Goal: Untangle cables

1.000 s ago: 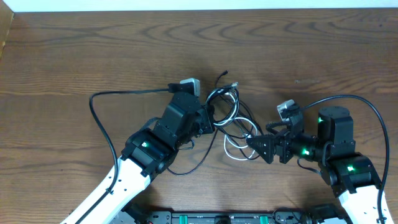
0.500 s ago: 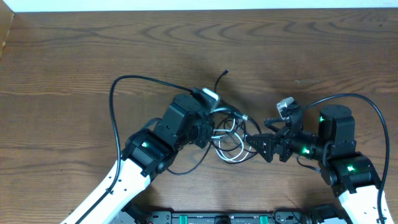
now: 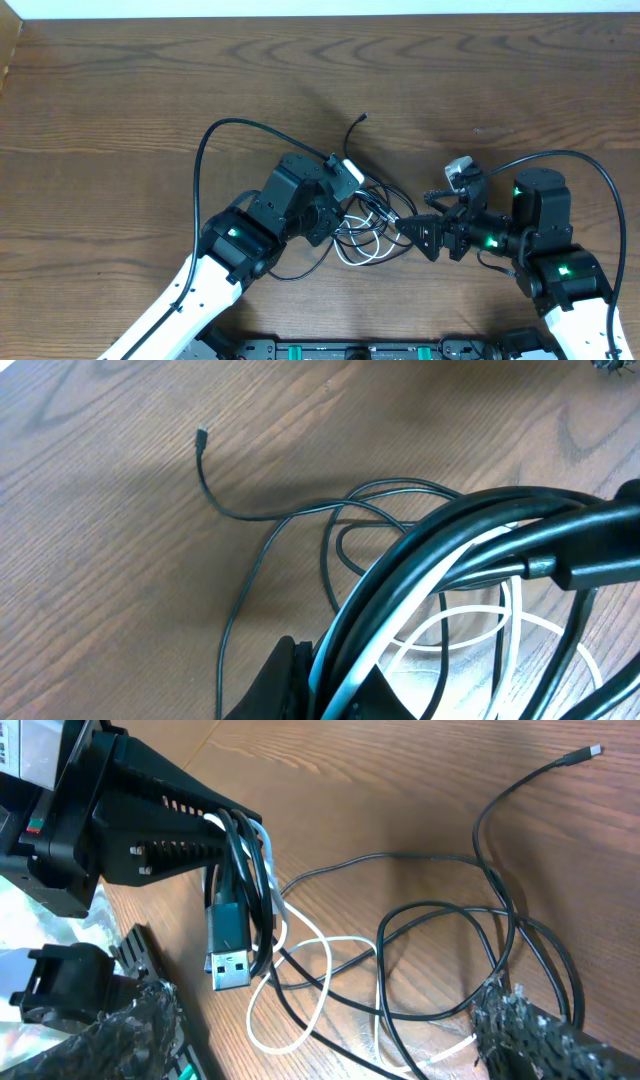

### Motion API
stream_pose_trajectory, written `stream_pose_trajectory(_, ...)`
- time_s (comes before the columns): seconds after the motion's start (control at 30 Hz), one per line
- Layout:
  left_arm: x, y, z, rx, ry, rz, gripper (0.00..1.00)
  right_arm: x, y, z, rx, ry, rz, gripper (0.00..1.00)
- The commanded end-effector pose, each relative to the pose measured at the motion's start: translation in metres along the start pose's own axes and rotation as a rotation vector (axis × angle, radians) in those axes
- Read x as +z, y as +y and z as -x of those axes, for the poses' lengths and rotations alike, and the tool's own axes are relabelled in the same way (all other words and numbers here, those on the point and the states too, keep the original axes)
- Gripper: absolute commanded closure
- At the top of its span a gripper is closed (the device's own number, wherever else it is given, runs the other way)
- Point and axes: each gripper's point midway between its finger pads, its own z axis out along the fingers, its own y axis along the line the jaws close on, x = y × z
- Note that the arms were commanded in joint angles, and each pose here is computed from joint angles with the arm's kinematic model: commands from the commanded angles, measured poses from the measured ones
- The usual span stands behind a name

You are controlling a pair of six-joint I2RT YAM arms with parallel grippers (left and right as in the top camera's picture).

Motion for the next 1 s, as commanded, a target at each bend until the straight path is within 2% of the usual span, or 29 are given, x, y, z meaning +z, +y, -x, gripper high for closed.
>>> stream_pose_trajectory(0.0, -0.002, 0.003, 0.002, -0.089, -0.007, 0.014, 0.93, 0.001, 0.001, -0.003, -0.009, 0.007, 0.013, 0.08)
stream_pose_trajectory(0.1, -0.002, 0.013, 0.002, -0.221, -0.011, 0.07, 0.92, 0.001, 0.001, -0.003, -0.009, 0.007, 0.013, 0.09)
stream_pose_trajectory(0.27, -0.003, 0.018, 0.016, -0.657, -0.089, 0.074, 0.93, 0.001, 0.001, -0.003, 0.038, 0.007, 0.013, 0.12)
stream_pose_trajectory(0.33, -0.004, 0.019, 0.02, -0.88, -0.115, 0.061, 0.93, 0.001, 0.001, -0.003, 0.061, 0.007, 0.013, 0.13)
stream_pose_trajectory(0.43, -0.004, 0.019, 0.02, -1.116, -0.124, 0.046, 0.93, 0.001, 0.001, -0.003, 0.09, 0.006, 0.012, 0.14)
stream_pose_trajectory(0.5, -0.004, 0.016, 0.021, -1.165, -0.12, 0.025, 0.93, 0.001, 0.001, -0.001, 0.119, 0.001, 0.013, 0.13)
stream_pose_trajectory(0.73, -0.003, 0.002, 0.023, -1.167, -0.088, -0.054, 0.93, 0.0, 0.004, 0.013, 0.254, -0.048, 0.031, 0.1)
stream_pose_trajectory(0.97, -0.003, -0.008, 0.033, -1.139, -0.109, -0.089, 0.93, -0.002, 0.019, 0.028, 0.218, -0.083, 0.117, 0.09)
